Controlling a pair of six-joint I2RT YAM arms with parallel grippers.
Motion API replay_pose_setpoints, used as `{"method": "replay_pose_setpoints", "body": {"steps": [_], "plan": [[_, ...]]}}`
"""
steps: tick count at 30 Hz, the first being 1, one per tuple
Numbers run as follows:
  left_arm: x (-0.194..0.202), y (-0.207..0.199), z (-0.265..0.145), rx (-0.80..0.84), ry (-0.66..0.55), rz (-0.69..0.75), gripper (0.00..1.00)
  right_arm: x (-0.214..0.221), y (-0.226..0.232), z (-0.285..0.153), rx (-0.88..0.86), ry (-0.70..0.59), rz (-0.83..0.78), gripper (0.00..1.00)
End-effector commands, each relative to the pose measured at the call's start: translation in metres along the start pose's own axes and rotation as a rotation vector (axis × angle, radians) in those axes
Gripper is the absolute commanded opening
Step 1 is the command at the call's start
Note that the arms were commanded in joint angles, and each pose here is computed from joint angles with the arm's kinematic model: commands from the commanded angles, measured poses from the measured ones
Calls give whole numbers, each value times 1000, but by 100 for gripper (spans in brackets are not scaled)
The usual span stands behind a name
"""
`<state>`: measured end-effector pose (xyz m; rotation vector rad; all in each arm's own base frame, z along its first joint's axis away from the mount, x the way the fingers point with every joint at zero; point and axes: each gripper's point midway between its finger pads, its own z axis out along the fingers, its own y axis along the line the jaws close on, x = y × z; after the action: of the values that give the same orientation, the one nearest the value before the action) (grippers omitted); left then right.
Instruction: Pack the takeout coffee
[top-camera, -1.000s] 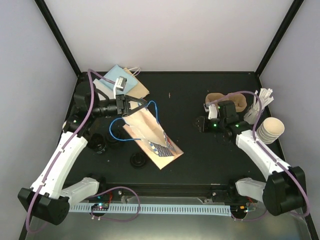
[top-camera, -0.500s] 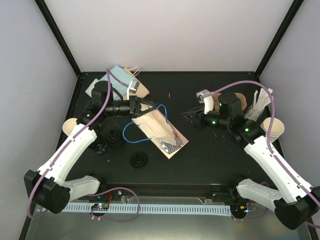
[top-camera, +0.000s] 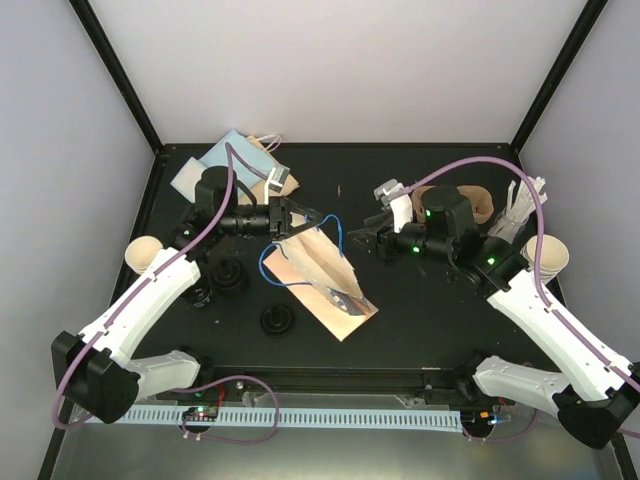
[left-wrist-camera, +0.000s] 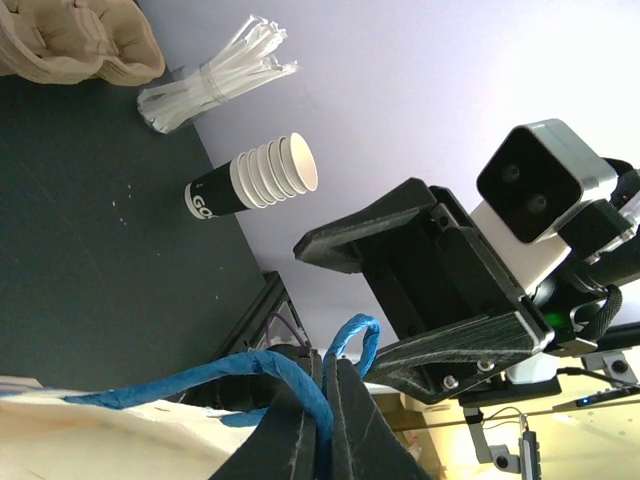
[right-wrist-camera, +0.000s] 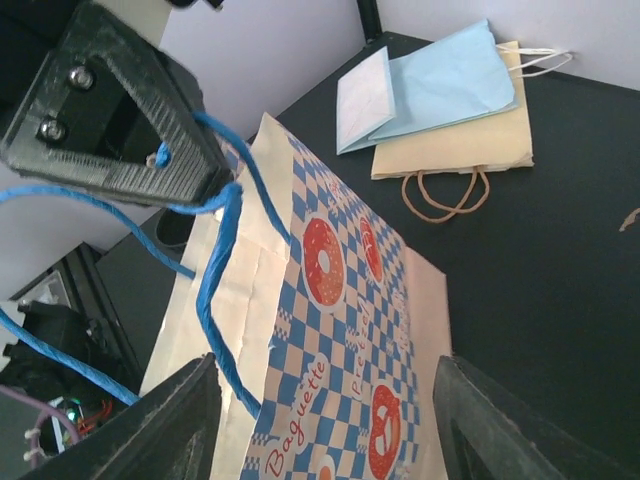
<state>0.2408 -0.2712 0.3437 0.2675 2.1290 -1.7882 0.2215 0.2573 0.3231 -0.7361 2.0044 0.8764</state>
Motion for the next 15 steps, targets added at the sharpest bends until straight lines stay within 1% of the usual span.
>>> {"method": "replay_pose_setpoints", "body": {"steps": [1,4,7,9,15], "plan": [[-4,-10,2,26,-19,40,2,-15,-3,-6,50,-43,-29,63],[-4,-10,3,27,-16,39,2,-19,-6,-9,66,-74,-42,65],[-4,-10,3,27,-15,40,2,-22,-4,-14,66,-93,-76,72],[-3,-9,4,26,-12,37,2,-22,0,-15,51,-80,-103,74],[-3,-8,7,30,-6,36,1,-16,7,-9,8,-14,-131,75]]}}
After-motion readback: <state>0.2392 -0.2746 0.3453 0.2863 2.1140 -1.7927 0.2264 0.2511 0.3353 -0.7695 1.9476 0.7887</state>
